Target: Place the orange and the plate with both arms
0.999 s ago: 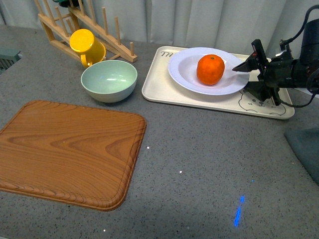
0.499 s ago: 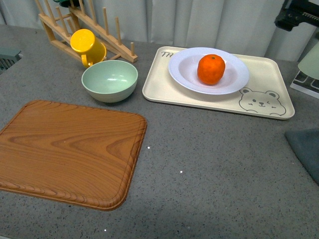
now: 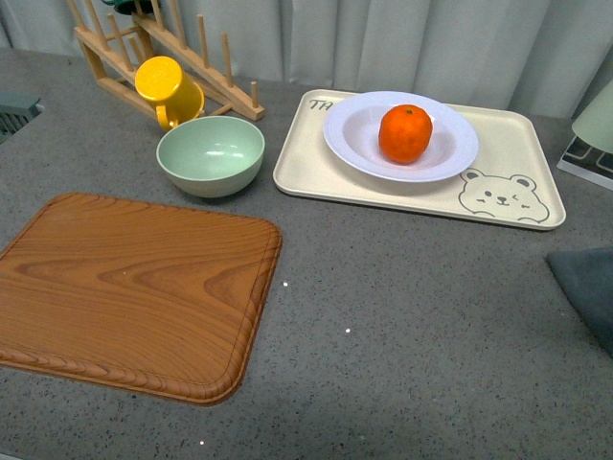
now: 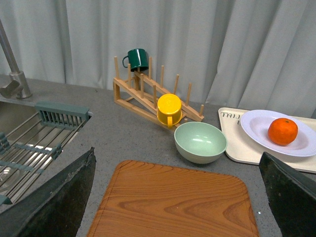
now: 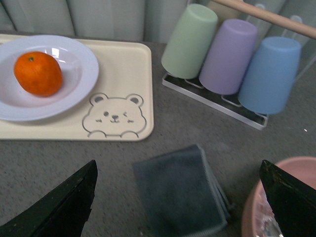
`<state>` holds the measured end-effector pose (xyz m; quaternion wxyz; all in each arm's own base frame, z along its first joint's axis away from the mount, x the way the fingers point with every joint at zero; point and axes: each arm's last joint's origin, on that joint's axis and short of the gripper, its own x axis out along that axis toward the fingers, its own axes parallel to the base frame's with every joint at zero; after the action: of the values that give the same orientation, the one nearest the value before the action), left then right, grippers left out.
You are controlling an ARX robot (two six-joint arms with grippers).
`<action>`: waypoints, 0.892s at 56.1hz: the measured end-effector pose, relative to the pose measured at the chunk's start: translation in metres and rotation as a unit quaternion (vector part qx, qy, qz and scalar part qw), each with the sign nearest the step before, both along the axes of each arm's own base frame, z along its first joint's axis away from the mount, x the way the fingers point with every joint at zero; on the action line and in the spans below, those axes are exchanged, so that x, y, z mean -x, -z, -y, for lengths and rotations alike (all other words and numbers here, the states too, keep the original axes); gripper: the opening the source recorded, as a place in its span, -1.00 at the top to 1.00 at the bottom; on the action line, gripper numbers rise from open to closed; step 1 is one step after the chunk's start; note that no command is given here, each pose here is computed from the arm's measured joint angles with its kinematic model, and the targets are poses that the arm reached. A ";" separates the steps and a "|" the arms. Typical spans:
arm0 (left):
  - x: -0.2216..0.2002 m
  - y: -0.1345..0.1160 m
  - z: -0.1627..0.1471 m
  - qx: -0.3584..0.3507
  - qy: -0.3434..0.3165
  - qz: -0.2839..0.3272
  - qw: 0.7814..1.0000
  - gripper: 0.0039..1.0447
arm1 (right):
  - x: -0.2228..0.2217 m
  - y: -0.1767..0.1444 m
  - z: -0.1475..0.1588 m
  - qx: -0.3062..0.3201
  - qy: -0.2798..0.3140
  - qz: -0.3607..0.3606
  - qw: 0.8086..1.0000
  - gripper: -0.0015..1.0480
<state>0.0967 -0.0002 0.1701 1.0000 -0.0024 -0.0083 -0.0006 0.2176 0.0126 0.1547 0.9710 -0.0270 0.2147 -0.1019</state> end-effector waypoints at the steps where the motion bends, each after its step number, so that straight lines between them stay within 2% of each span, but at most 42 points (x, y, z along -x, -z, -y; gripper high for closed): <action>1: 0.000 0.000 0.000 0.000 0.000 0.000 1.000 -0.88 | 0.006 0.001 0.000 -0.002 0.005 -0.005 1.000 -0.83; 8: 0.000 0.000 0.000 0.000 0.000 0.000 1.000 -0.88 | 0.033 0.006 0.001 0.007 0.027 -0.015 0.999 -0.83; 14: 0.000 0.000 0.000 0.000 0.000 0.000 1.000 -0.88 | 0.056 0.005 -0.001 0.017 0.031 0.030 0.999 -0.82; 20: 0.000 0.000 0.000 0.000 0.001 0.000 1.000 -0.88 | 0.063 0.006 0.000 -0.027 -0.068 0.140 0.987 -0.51; 23: 0.000 0.000 0.000 0.000 0.000 0.000 1.000 -0.88 | 0.070 -0.005 0.004 -0.036 -0.111 0.197 0.973 -0.24; 43: 0.000 0.000 0.000 0.000 0.001 0.000 1.000 -0.88 | 0.087 -0.012 0.012 -0.029 -0.102 0.215 0.971 0.98; 50: 0.000 0.000 0.000 0.000 0.000 0.000 1.000 -0.88 | 0.092 -0.013 0.012 -0.028 -0.102 0.216 0.971 0.98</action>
<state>0.0967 -0.0002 0.1701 1.0000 -0.0024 -0.0085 -0.0010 0.1260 0.0003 0.1673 1.0000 0.0012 -0.0012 0.0006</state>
